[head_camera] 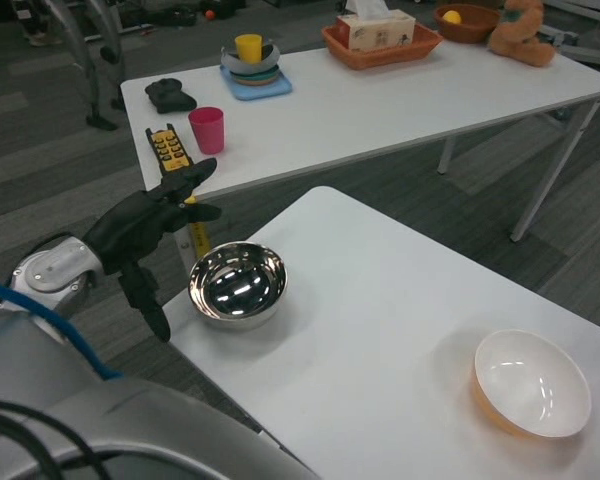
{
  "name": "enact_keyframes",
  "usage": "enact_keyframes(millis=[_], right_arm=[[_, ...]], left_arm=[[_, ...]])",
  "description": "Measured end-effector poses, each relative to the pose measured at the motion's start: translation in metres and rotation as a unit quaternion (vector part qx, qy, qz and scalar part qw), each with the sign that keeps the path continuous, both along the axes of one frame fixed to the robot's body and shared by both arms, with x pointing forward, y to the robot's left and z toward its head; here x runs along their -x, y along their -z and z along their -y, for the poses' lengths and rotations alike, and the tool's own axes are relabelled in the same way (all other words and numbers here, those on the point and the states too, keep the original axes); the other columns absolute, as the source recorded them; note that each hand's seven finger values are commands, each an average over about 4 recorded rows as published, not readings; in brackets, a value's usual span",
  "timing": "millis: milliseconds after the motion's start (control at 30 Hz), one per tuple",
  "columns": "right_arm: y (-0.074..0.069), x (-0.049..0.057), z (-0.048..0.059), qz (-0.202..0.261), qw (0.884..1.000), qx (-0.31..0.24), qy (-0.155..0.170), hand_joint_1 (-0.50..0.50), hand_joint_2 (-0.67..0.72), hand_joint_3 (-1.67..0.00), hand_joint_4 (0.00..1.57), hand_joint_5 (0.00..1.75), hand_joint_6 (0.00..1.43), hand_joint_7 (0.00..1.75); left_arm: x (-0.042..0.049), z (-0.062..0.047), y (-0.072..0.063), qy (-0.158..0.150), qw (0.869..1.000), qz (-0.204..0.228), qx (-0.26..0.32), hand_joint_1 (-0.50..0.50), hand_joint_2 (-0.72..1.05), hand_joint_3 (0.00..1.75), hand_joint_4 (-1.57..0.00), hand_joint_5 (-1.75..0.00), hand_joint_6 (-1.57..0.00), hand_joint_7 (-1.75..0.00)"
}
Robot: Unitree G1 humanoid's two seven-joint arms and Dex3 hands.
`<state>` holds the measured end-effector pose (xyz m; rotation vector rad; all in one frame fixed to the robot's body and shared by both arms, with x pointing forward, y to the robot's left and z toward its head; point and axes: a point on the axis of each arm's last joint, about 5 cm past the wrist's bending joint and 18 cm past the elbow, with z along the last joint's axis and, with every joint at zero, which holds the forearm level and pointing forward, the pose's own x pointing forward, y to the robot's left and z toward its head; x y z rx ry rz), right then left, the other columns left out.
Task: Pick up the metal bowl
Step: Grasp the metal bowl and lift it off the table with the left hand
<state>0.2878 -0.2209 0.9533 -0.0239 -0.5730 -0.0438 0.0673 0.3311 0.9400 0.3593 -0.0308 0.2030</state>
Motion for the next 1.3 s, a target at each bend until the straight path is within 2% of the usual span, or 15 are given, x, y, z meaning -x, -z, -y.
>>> enact_keyframes(millis=[167, 300, 733, 967, 1100, 1300], right_arm=[[-0.001, 0.0, -0.001, 0.003, 1.0, -0.001, -0.002, -0.46, 0.72, 0.0, 0.0, 0.0, 0.0, 0.0], [-0.002, 0.0, -0.002, 0.006, 1.0, -0.001, -0.005, -0.46, 0.72, 0.0, 0.0, 0.0, 0.0, 0.0], [-0.008, 0.0, -0.003, 0.019, 1.0, 0.0, -0.014, -0.46, 0.72, 0.0, 0.0, 0.0, 0.0, 0.0], [-0.009, 0.0, -0.004, 0.022, 1.0, -0.001, -0.017, -0.46, 0.72, 0.0, 0.0, 0.0, 0.0, 0.0], [-0.01, 0.0, -0.005, 0.026, 0.999, -0.002, -0.021, -0.46, 0.69, 0.0, 0.0, 0.0, 0.0, 0.0], [-0.013, 0.0, -0.007, 0.032, 0.999, -0.004, -0.026, -0.46, 0.72, 0.0, 0.0, 0.0, 0.0, 0.0]], left_arm=[[-0.0065, 0.005, 0.013, 0.004, 1.0, 0.016, -0.001, -0.5, -0.19, 0.0, -0.07, -0.72, 0.0, -0.07], [-0.0089, 0.007, 0.023, 0.005, 1.0, 0.028, 0.005, -0.5, -0.19, 0.0, -0.07, -0.72, 0.0, -0.07], [-0.0068, 0.005, 0.031, -0.001, 1.0, 0.025, 0.01, -0.5, -0.19, 0.0, -0.07, -0.72, 0.0, -0.07], [-0.0061, 0.007, 0.041, -0.004, 0.999, 0.026, 0.023, -0.5, -0.19, 0.0, -0.07, -0.72, 0.0, -0.07], [-0.0107, 0.011, 0.049, 0.002, 0.999, 0.036, 0.034, -0.5, -0.19, 0.0, -0.07, -0.72, 0.0, -0.07], [-0.0209, 0.018, 0.06, 0.017, 0.998, 0.046, 0.05, -0.5, -0.19, 0.0, -0.07, -0.72, 0.0, -0.07]])
